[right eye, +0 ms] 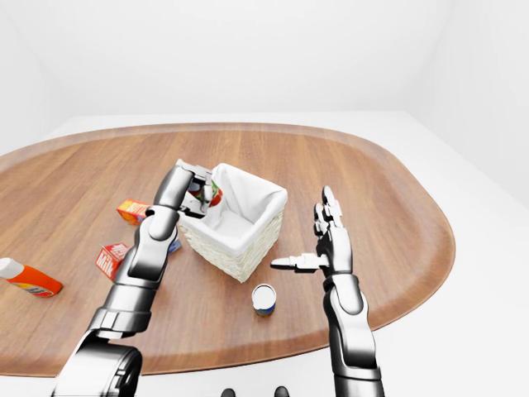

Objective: Pick up the tomato sauce, and put it in the basket.

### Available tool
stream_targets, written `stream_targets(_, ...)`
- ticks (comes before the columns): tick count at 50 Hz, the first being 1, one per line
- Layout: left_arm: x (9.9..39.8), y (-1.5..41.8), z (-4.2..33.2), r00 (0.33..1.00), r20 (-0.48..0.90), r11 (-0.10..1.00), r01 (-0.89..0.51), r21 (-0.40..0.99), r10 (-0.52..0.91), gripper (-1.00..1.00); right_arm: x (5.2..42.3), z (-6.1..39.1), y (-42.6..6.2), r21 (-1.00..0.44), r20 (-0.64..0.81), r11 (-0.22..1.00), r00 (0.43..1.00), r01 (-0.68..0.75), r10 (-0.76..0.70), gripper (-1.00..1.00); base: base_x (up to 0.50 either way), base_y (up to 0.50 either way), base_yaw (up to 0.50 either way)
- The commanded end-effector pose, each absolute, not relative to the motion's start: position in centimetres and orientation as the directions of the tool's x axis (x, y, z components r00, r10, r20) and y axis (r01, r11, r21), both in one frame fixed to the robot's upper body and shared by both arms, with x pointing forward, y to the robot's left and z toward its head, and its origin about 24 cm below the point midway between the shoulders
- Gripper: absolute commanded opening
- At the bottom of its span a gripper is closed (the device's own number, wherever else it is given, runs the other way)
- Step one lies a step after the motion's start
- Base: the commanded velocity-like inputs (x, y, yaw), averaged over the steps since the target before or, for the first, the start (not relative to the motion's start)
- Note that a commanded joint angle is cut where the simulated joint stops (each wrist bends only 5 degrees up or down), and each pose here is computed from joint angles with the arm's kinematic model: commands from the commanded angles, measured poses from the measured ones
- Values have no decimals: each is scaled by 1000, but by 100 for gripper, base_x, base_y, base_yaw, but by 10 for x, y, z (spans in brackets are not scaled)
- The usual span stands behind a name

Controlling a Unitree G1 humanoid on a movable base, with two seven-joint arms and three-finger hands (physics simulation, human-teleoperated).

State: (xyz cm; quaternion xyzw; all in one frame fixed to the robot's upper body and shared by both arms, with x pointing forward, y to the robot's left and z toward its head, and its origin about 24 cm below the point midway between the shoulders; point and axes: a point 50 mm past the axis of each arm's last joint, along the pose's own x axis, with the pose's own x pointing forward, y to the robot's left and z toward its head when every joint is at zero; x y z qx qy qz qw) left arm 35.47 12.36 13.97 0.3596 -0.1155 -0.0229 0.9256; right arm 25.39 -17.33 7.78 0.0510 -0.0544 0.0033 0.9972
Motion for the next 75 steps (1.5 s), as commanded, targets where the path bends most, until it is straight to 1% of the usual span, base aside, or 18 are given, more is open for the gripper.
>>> stream_targets(1,369,117,132,979,165,745,-24,666,-116,-100,255,78,-174,104,109,995,994,-11,0,100,0,0,0)
stream_targets(13,380,113,119,983,135,752,4,659,-124,-100,255,79,-174,107,114,994,993,-10,-2,100,0,0,0)
stream_targets(21,386,112,121,983,136,752,3,659,-123,-100,254,81,-175,108,121,994,993,-7,-6,100,0,0,0)
stream_targets(36,400,119,114,997,56,747,1,665,-50,-100,257,79,-177,114,112,993,994,4,-17,100,0,0,0)
stream_targets(50,401,118,100,998,-36,762,57,645,-44,-100,258,80,-178,118,115,993,993,8,-21,100,0,0,0)
stream_targets(57,402,115,103,998,-31,760,65,646,-59,-100,257,80,-178,119,118,993,993,7,-22,100,0,0,0)
stream_targets(58,402,115,103,998,-32,761,67,645,-61,-98,257,81,-178,119,118,993,993,7,-22,100,0,0,0)
stream_targets(59,402,115,103,998,-32,762,68,644,-62,-64,257,81,-178,119,119,993,993,7,-22,100,0,0,0)
stream_targets(60,402,115,101,997,-43,761,78,644,-66,100,256,81,-178,119,120,993,993,7,-22,100,0,0,0)
stream_targets(75,402,115,102,998,-36,755,69,652,-61,100,256,81,-178,119,120,993,993,6,-21,100,0,0,0)
